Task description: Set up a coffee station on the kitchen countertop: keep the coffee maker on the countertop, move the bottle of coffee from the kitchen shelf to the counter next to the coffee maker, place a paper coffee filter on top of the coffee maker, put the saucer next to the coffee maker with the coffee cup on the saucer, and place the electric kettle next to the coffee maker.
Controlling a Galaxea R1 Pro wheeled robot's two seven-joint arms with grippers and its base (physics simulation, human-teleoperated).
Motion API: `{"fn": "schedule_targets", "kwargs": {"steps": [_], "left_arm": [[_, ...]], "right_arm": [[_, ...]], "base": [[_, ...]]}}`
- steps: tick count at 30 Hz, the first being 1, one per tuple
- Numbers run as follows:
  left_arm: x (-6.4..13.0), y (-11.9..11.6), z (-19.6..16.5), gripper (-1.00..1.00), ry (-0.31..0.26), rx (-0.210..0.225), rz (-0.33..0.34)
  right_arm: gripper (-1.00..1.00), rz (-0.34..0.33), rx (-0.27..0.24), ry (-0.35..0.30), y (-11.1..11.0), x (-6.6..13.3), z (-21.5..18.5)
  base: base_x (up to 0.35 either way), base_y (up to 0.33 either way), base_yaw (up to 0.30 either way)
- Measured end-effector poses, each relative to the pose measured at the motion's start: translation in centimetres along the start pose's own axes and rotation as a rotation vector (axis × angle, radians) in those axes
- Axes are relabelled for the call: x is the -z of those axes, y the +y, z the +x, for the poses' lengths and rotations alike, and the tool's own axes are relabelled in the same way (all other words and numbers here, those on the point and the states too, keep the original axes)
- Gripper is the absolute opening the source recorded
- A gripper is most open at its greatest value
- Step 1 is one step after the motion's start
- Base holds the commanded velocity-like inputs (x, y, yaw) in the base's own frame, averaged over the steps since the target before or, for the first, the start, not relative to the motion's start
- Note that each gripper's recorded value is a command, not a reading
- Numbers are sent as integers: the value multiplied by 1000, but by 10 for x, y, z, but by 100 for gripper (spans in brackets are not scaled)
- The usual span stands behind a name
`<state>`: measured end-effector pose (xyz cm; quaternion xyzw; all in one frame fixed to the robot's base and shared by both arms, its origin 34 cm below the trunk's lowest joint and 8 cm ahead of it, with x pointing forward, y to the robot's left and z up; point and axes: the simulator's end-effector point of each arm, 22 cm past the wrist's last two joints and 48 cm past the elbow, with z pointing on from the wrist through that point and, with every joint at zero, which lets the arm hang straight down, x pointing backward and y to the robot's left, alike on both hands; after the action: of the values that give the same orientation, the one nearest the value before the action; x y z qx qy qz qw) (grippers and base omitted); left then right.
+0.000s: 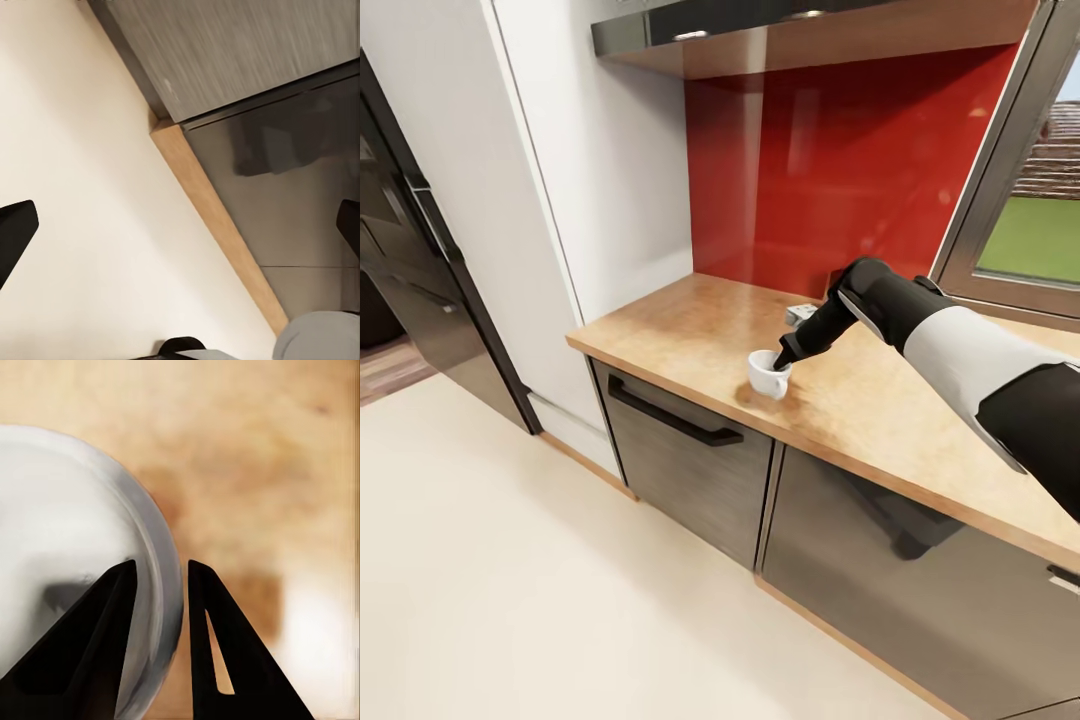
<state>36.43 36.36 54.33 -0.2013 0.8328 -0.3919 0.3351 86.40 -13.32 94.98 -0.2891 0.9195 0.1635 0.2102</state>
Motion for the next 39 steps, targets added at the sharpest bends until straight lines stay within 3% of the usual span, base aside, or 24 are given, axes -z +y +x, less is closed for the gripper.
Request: {"fn": "schedule_targets", "kwargs": {"steps": [9, 16, 22, 30, 33, 39], "left_arm": [[7, -13, -7, 100, 0, 0, 1], [7, -15, -8, 100, 1, 2, 1], [7, -14, -7, 100, 1, 5, -1], [6, -15, -5, 100, 7, 34, 0], [6, -15, -5, 100, 7, 36, 1], [6, -16, -5, 100, 5, 35, 3]], "right_arm": [[-100, 2, -4, -5, -2, 16, -8], [-100, 9, 88, -86, -6, 56, -26], [-100, 17, 80, -111, -26, 80, -21], [-100, 26, 67, -117, -36, 88, -17], [-100, 45, 51, -117, -50, 94, -10], [-100, 42, 47, -121, -49, 97, -11]], "base": [[0, 0, 0], [0, 0, 0], [0, 0, 0], [0, 0, 0], [0, 0, -60], [0, 0, -218]]}}
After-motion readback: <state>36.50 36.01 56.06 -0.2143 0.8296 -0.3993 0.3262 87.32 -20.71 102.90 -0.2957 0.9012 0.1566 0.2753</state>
